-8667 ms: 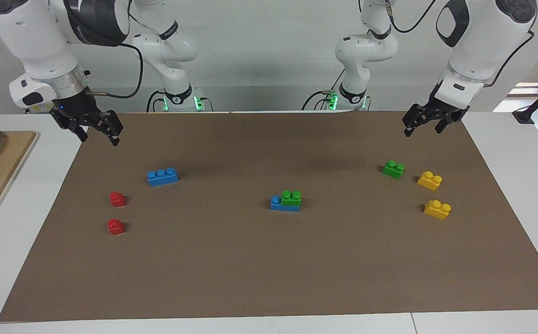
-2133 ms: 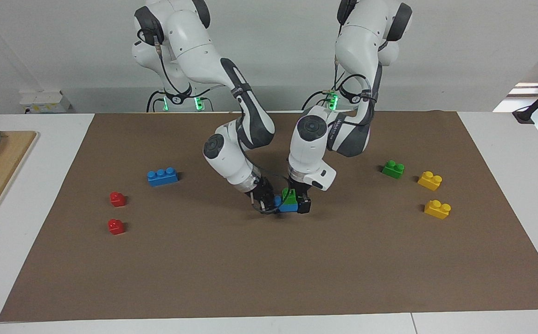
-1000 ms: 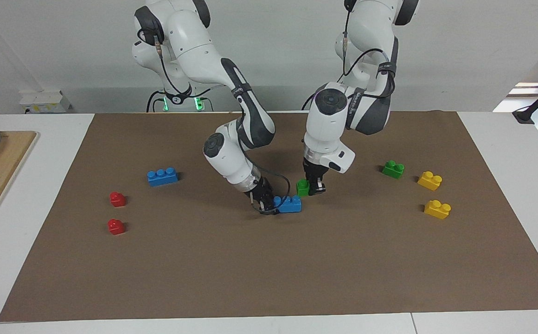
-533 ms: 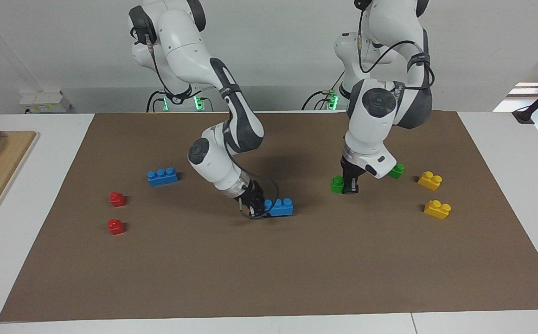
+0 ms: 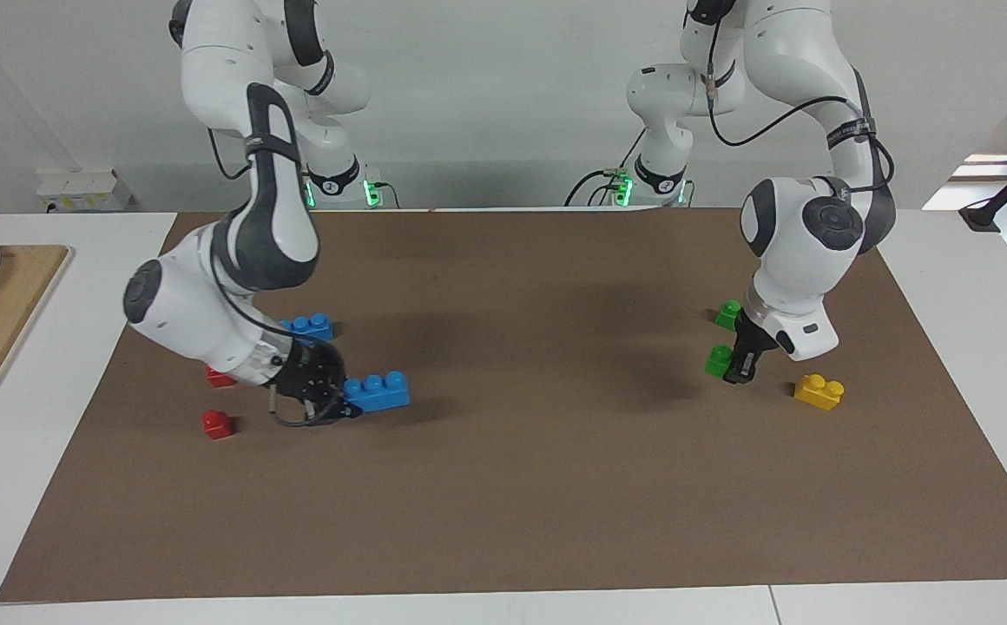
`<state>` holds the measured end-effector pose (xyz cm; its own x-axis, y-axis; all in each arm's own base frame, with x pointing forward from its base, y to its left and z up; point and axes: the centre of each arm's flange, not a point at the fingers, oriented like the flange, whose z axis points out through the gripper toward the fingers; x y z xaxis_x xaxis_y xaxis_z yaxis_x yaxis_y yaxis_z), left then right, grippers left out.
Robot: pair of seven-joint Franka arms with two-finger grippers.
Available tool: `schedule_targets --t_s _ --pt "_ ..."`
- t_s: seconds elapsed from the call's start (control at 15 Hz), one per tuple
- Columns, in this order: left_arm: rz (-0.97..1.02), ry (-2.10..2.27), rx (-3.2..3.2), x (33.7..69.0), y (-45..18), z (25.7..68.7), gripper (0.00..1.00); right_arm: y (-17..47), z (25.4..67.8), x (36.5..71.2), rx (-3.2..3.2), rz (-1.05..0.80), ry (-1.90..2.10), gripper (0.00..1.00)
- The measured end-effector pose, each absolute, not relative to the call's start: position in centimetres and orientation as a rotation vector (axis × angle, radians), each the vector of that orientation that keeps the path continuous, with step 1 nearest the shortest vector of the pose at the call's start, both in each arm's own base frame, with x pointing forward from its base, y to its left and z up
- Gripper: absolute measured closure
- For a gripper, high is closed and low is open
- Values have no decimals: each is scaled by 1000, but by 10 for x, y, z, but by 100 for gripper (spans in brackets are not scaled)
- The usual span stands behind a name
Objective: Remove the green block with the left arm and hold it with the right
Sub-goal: 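Carry the green brick toward the yellow bricks while the right gripper carries the blue brick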
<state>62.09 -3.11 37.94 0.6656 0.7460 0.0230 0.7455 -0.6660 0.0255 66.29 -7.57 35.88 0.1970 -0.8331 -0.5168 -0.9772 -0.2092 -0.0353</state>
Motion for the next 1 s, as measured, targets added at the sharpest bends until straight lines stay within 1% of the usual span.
schedule_targets --t_s 0.2,0.47,0.8,1.0 --pt "62 1209 2881 620 -8 371 65 -104 338 645 -2111 624 1701 64" --pt "84 1187 2879 623 4 352 65 -99 306 628 -2118 694 1705 64" --pt "119 1207 2851 623 3 323 65 -102 290 627 -2083 617 1782 64" --pt "157 1337 2769 620 7 313 65 -98 288 630 -2055 588 1832 64"
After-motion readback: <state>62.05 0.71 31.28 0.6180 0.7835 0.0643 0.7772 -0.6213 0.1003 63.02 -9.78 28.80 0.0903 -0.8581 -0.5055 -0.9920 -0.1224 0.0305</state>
